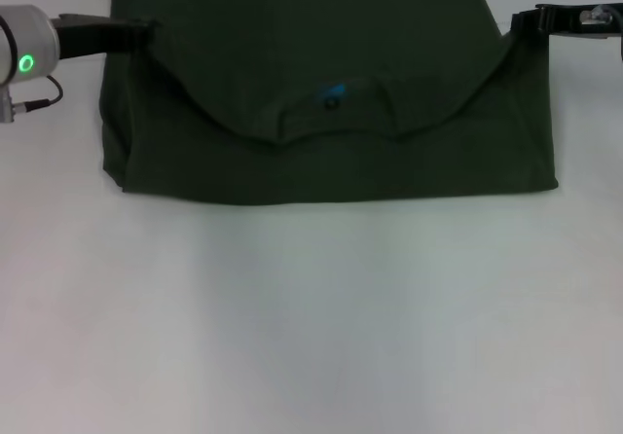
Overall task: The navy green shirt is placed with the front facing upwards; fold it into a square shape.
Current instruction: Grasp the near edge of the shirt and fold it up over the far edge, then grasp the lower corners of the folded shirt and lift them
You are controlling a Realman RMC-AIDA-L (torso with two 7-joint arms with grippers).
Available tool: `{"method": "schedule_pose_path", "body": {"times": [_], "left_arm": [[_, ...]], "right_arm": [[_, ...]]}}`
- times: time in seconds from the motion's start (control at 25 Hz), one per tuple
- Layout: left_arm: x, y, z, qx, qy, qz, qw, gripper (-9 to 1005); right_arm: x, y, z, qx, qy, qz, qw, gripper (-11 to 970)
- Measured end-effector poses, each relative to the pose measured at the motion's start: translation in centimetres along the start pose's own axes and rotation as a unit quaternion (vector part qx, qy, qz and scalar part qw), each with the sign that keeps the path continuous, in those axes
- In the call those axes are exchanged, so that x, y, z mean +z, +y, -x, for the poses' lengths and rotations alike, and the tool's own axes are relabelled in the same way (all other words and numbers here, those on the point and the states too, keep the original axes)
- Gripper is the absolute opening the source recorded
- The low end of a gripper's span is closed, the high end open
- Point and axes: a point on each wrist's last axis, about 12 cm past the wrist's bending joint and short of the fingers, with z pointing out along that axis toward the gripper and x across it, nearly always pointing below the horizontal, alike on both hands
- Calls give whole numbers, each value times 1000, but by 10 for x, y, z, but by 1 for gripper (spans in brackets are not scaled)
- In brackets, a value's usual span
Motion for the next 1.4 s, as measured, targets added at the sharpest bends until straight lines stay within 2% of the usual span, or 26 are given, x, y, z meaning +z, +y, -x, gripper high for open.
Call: {"method": "schedule_pose_path", "body": {"times": [0.2,0.48,0.72,0.84,0.96,1.2,1.4], "left_arm": [[1,2,-7,-5,-2,29,1000,123],[-1,9,-18,-10,3,52,999,381],[-15,15,-35,-30,19,25,999,591],[-32,19,-43,-39,15,5,999,701],[-42,16,-50,-37,19,-21,999,810],[-52,5,-66,-31,59,-73,995,911],[-56,3,-71,-38,75,-94,992,911]], "right_arm": [[3,3,-2,-3,-4,-6,1000,262],[1,0,-4,6,-10,-5,1000,498],[-13,-7,-17,31,-36,50,998,765],[-23,-10,-24,33,-43,76,996,837],[-29,-12,-32,34,-39,85,995,910],[-40,-19,-53,50,-14,109,993,903],[-55,-31,-64,63,-1,118,991,899]]}}
